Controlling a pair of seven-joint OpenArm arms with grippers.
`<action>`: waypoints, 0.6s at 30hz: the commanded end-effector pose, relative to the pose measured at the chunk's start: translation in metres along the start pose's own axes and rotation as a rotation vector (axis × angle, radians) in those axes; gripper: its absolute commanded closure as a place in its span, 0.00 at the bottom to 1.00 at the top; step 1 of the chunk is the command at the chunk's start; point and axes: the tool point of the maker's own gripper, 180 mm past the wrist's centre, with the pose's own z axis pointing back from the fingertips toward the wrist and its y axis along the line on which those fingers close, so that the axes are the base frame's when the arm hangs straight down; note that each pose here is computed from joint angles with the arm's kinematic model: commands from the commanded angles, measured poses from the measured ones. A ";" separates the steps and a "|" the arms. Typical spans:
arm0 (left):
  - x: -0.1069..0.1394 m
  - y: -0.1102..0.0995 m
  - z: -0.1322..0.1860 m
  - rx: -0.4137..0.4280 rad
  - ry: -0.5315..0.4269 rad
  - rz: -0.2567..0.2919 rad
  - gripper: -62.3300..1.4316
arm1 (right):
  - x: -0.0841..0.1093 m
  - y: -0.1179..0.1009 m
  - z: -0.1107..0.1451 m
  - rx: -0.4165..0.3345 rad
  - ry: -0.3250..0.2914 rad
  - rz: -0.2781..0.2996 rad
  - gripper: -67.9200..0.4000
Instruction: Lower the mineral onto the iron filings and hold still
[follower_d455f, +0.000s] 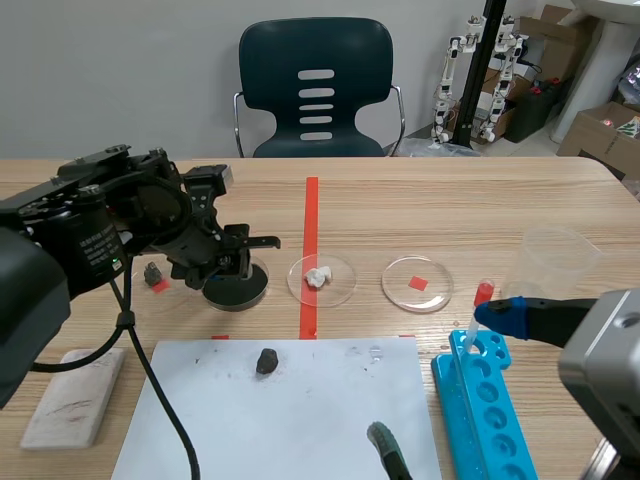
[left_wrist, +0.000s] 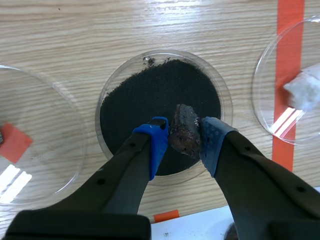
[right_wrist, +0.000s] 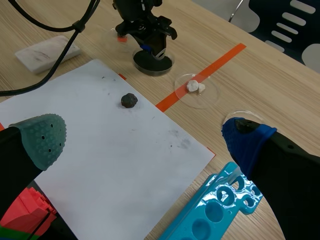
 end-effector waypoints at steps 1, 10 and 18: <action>0.018 -0.007 0.004 -0.015 -0.043 0.001 0.82 | 0.011 -0.003 -0.001 -0.008 -0.036 0.003 0.00; 0.013 0.000 -0.007 0.011 -0.022 0.036 0.82 | 0.011 -0.003 -0.001 -0.008 -0.036 0.003 0.00; 0.006 0.005 -0.012 0.026 -0.014 0.051 0.82 | 0.011 -0.003 -0.001 -0.008 -0.036 0.003 0.00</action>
